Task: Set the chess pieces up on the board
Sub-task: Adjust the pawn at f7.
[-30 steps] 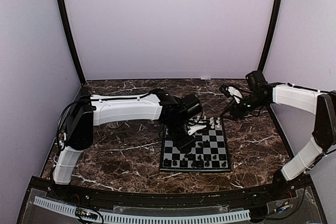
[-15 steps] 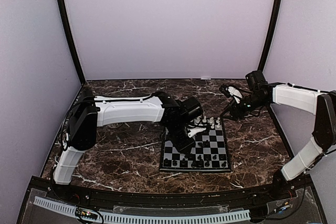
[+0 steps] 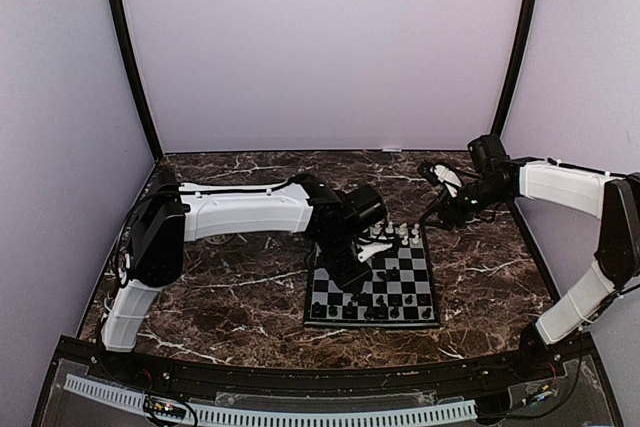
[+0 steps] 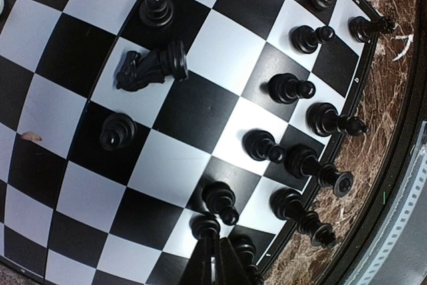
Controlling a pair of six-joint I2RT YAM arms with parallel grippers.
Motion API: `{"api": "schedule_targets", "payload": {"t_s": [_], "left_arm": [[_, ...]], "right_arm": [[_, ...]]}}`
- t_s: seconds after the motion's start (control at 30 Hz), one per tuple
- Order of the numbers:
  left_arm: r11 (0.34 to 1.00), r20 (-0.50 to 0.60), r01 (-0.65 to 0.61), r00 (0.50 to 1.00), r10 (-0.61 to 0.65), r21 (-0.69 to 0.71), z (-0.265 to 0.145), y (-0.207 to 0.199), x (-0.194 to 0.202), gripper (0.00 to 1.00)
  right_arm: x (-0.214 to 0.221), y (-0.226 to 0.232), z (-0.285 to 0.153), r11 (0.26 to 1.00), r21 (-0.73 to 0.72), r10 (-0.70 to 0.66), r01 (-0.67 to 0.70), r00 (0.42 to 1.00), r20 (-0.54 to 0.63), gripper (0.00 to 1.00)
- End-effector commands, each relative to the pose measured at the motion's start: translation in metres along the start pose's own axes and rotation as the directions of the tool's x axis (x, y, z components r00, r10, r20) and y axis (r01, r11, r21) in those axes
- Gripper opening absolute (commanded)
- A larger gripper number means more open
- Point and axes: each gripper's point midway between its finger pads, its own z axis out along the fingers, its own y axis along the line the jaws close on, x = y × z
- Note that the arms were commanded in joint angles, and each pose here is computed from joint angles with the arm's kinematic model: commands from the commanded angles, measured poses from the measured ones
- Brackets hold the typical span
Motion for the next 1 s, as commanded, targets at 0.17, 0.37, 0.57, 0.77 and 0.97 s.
{"api": "schedule_targets", "payload": {"t_s": [0.17,0.37,0.57,0.77,0.97], "left_arm": [[0.999,-0.086,0.012,0.996,-0.016,-0.041,-0.001,0.006,0.026,0.07],[0.999,-0.054,0.007,0.998,-0.009,-0.039,0.000,0.006,0.017,0.14],[0.999,-0.055,0.008,0.998,-0.010,-0.037,0.000,0.006,0.018,0.13],[1.000,-0.055,0.010,0.998,-0.010,0.006,-0.005,-0.002,0.018,0.16],[0.998,-0.034,0.008,0.999,-0.006,0.058,-0.007,-0.012,0.013,0.16]], "right_arm": [[-0.003,0.003,0.001,1.000,-0.014,-0.010,0.010,1.000,-0.003,0.53],[-0.004,0.003,0.000,1.000,-0.012,-0.012,0.012,1.000,-0.002,0.53],[-0.003,0.003,0.000,1.000,-0.010,-0.012,0.012,1.000,-0.002,0.53],[-0.003,0.002,0.001,1.000,-0.011,-0.011,0.011,1.000,-0.003,0.53],[-0.003,0.002,0.001,1.000,-0.009,-0.011,0.011,1.000,-0.004,0.53]]}}
